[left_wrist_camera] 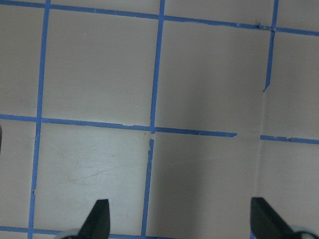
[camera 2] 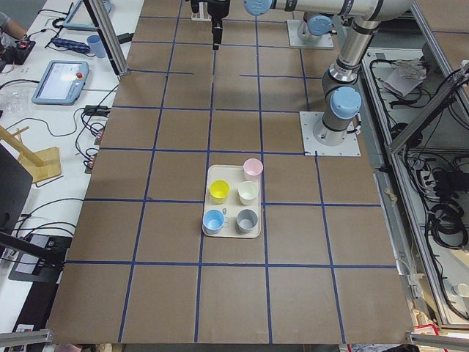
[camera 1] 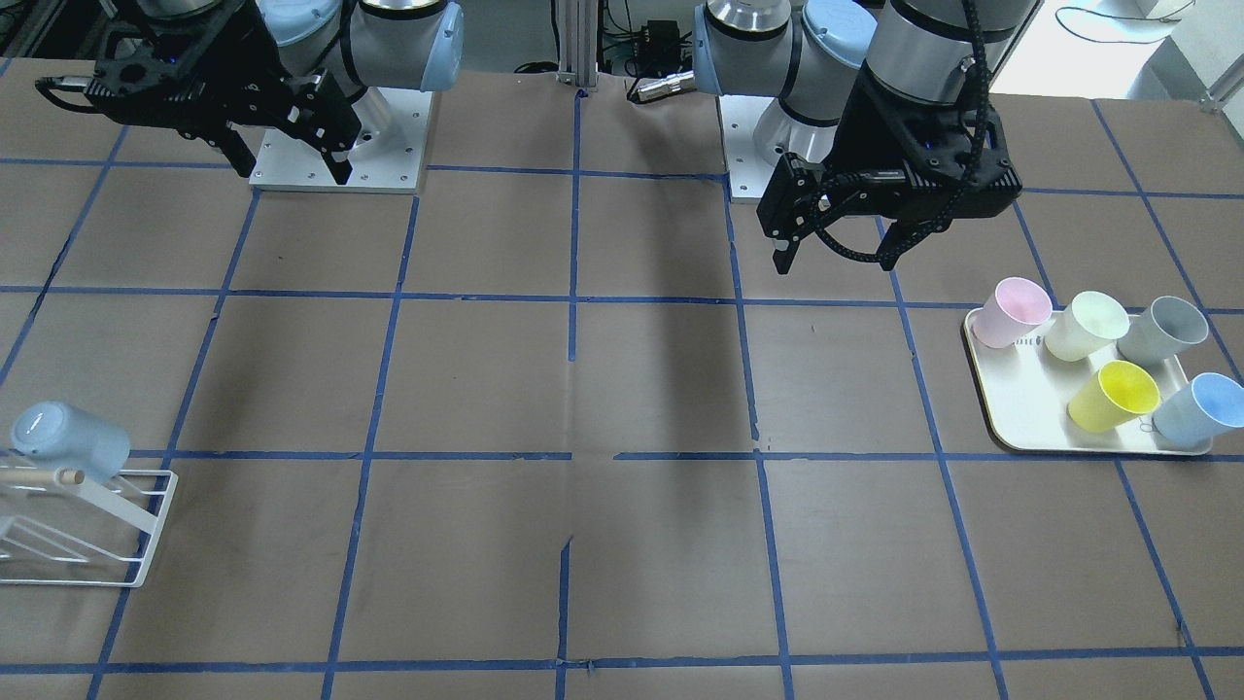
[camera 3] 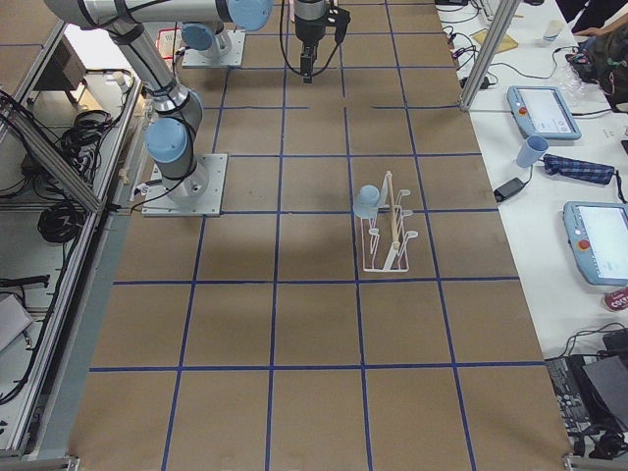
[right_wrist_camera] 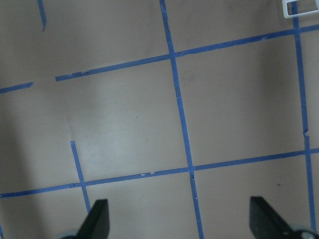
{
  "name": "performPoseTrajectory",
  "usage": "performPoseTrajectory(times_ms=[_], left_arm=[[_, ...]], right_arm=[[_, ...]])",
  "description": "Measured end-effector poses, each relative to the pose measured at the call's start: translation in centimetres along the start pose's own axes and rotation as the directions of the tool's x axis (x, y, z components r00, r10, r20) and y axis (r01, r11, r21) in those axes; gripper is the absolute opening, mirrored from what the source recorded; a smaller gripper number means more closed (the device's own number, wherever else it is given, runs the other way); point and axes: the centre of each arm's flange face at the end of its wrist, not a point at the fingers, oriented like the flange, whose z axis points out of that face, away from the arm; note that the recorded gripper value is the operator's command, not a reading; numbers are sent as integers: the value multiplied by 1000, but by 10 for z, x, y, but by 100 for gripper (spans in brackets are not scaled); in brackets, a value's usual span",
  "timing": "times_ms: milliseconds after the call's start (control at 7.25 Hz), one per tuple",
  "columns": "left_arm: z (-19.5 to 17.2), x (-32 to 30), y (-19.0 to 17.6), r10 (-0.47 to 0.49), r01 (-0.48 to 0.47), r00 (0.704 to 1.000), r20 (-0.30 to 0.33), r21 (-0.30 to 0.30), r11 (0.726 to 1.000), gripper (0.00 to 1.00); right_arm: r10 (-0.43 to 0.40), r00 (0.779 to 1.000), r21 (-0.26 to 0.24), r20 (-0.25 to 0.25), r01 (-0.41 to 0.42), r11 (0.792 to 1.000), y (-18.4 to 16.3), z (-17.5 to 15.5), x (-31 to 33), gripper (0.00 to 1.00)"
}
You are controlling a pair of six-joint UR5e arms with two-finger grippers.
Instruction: Transfer IKEA cup to right arm and place on rack
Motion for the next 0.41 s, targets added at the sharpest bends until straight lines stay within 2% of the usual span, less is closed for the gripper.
performPoseTrajectory(times_ms=[414], left_arm=[[1,0,0,0,0,1000,0,-1,1000,100]], right_arm=[[5,999,-4,-39,-5,1000,-6,6,3,100]])
